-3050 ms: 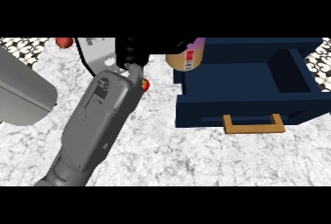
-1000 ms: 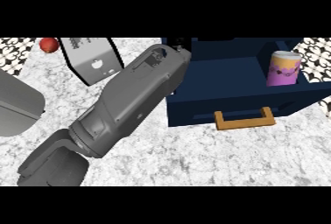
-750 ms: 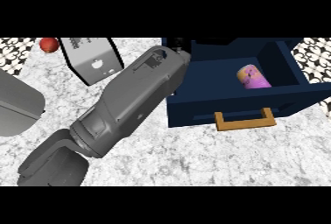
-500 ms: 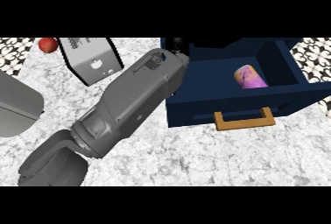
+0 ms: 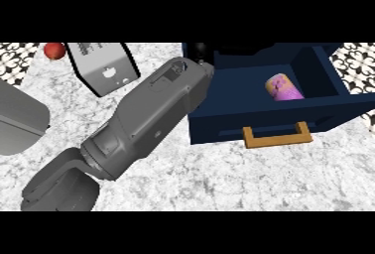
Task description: Pick up the can, place it into the drawer and close the drawer
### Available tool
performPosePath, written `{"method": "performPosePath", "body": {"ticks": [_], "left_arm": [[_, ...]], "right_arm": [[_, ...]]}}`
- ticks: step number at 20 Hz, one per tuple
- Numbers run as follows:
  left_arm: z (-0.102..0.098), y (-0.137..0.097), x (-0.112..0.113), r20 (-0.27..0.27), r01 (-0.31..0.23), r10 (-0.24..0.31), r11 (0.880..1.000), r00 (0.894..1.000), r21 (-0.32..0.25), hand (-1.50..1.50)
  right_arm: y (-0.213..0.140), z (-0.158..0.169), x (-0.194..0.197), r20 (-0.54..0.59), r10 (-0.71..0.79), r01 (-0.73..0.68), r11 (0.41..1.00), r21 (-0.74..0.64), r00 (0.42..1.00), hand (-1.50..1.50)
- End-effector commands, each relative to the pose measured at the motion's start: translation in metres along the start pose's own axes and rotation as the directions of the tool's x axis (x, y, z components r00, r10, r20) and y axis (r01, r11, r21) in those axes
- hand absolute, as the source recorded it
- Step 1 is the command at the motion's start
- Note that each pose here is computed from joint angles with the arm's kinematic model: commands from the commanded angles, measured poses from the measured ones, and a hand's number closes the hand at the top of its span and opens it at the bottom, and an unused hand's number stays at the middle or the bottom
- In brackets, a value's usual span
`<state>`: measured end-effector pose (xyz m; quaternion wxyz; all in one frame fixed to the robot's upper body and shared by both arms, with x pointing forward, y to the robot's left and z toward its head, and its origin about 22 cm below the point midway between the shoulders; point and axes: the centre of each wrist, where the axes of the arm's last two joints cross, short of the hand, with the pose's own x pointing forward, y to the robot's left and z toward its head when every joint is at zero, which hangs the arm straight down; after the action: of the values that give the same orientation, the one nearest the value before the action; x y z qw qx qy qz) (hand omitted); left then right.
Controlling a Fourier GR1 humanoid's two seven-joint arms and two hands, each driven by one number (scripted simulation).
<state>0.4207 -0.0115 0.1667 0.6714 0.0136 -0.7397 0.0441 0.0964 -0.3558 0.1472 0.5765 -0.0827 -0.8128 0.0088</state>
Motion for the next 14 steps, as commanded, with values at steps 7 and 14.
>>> {"method": "performPosePath", "body": {"ticks": [7,14], "left_arm": [[0.004,-0.012,0.020,0.090,-0.050,0.052,0.999,0.995,-0.022,-1.50],[0.004,-0.014,0.025,0.069,-0.062,0.064,0.998,0.996,-0.031,-1.50]], "right_arm": [[0.021,-0.020,0.022,0.202,0.255,-0.276,0.958,0.083,0.946,-1.50],[0.057,-0.053,0.017,0.238,0.408,-0.441,0.892,0.101,0.881,-1.50]]}}
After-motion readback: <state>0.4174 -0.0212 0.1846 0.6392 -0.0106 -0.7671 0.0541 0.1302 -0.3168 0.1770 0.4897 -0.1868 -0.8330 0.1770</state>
